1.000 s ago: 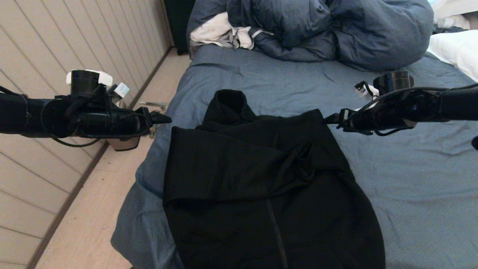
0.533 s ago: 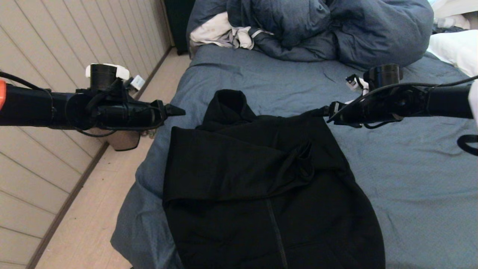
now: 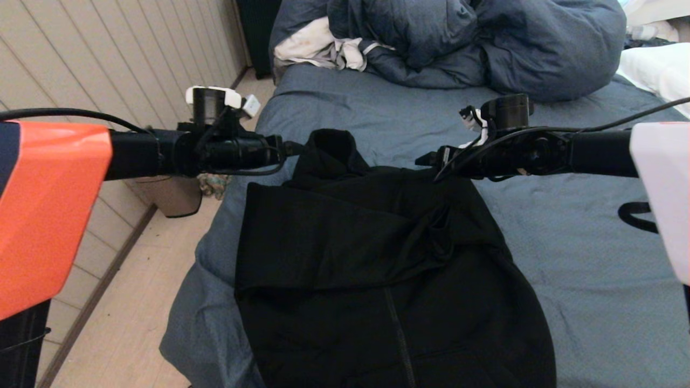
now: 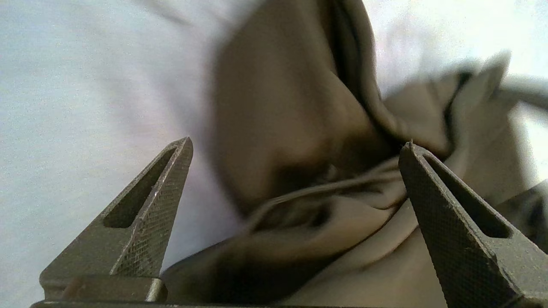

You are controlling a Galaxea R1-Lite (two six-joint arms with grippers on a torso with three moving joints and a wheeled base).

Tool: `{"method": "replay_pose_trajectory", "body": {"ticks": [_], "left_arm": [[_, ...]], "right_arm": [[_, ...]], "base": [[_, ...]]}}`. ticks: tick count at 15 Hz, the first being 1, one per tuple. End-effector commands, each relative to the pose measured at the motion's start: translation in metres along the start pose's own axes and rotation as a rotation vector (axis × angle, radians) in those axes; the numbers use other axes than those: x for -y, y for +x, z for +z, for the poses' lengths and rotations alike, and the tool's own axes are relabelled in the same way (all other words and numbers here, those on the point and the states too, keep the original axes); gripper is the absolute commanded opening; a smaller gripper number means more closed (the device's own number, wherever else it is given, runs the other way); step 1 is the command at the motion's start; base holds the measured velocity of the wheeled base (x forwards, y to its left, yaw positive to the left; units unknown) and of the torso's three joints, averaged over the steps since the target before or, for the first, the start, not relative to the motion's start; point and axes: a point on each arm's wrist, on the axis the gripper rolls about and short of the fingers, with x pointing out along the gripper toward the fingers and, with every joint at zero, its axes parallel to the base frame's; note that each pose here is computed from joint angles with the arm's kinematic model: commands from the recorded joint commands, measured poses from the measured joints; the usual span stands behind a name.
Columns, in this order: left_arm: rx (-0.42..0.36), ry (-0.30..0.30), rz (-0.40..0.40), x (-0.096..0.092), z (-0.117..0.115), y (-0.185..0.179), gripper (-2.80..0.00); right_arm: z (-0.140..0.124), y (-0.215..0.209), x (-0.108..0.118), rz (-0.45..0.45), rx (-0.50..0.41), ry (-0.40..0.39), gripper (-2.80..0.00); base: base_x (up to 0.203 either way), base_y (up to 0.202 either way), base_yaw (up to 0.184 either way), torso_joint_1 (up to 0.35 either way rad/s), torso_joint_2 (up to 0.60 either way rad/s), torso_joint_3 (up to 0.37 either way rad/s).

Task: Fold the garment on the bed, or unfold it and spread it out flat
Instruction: Fold the black sweatshirt

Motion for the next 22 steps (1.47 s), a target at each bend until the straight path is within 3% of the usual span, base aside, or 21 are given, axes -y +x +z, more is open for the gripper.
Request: {"method": "replay_pose_trajectory", "body": {"ticks": [1,3,6,8,11,14,15,17,22], "left_arm": [[-0.05,0.046,-0.015,0.013,-0.026,0.03,0.0],[-0.028,0.151,-0.012,0.028,-0.036,0.045,0.0],[0.036,0.199,0.027,0.039,-0.034,0.048,0.0],[0.032,0.24,0.048,0.037,-0.037,0.052,0.0],[0.068,0.299,0.159,0.025,-0.052,0.069,0.0],[0.105,0.313,0.227,0.022,-0.055,0.074,0.0],[0.112,0.314,0.231,0.023,-0.053,0.073,-2.8],[0.124,0.314,0.269,0.027,-0.052,0.072,-2.8],[0.216,0.323,0.263,0.047,-0.031,0.059,-2.8]], "right_arm": [[-0.005,0.001,-0.005,0.014,0.002,-0.005,0.0],[-0.015,0.003,-0.009,0.028,0.014,-0.014,0.0],[-0.024,-0.004,-0.011,0.042,0.049,-0.028,0.0],[-0.025,-0.011,-0.013,0.047,0.057,-0.03,0.0],[-0.029,-0.025,-0.017,0.054,0.054,-0.036,0.0],[-0.033,-0.029,-0.017,0.073,0.123,-0.049,0.0],[-0.035,-0.029,-0.017,0.076,0.127,-0.05,0.0],[-0.034,-0.029,-0.017,0.077,0.128,-0.045,0.0],[-0.035,-0.032,-0.018,0.077,0.126,-0.043,0.0]], "base": [[0.0,0.0,0.0,0.0,0.0,0.0],[0.0,0.0,0.0,0.0,0.0,0.0],[0.0,0.0,0.0,0.0,0.0,0.0],[0.0,0.0,0.0,0.0,0.0,0.0],[0.0,0.0,0.0,0.0,0.0,0.0],[0.0,0.0,0.0,0.0,0.0,0.0],[0.0,0.0,0.0,0.0,0.0,0.0],[0.0,0.0,0.0,0.0,0.0,0.0],[0.0,0.0,0.0,0.0,0.0,0.0]]}}
